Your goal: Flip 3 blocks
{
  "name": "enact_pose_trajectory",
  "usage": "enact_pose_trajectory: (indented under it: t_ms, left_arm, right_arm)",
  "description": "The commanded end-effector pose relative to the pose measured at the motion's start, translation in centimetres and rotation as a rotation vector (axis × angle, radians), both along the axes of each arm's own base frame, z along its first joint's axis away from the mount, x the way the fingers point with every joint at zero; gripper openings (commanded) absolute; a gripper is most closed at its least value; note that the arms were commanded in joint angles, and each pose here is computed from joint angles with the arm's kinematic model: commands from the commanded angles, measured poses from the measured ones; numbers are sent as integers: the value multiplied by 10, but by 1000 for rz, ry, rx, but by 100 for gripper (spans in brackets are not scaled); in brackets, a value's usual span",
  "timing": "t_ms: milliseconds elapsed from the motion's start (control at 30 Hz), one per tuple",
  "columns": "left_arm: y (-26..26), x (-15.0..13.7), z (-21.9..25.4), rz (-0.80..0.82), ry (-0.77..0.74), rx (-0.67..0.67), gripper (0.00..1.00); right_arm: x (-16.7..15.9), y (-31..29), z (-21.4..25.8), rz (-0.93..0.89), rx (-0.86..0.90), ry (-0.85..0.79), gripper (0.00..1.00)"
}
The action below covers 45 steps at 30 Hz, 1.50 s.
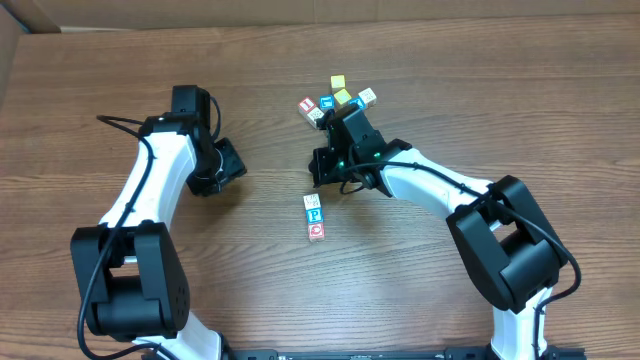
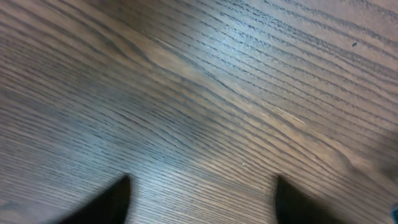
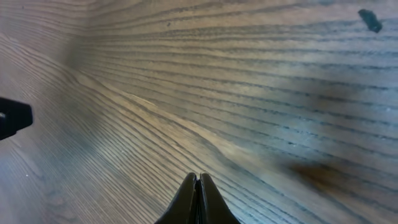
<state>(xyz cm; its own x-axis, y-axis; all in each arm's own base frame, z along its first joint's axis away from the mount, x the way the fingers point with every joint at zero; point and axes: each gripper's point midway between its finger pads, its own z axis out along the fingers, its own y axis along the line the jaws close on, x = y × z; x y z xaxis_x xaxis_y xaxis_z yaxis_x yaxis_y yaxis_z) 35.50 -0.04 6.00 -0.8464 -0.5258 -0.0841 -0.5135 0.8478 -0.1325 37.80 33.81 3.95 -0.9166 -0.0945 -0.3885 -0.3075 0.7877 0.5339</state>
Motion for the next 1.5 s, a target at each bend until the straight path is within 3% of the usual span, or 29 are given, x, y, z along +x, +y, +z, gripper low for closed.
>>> enact_pose_trajectory:
  t_ms: [0, 67, 100, 600, 1467]
  left_arm:
    - [0, 4, 7, -6, -22, 6, 77]
    - [0, 4, 7, -6, -22, 6, 87]
    - [0, 4, 7, -6, -22, 5, 100]
    - [0, 5, 7, -6, -23, 5, 100]
    - [0, 5, 7, -6, -23, 5, 100]
  right_arm:
    - [0, 4, 8, 47, 7, -27, 4]
    - [-6, 3, 4, 64, -11, -13, 4]
    - [-9, 2, 2, 71, -20, -4, 4]
    - [-33, 5, -5, 116, -33, 76, 4]
    - [-37, -3, -10, 105, -67, 106, 4]
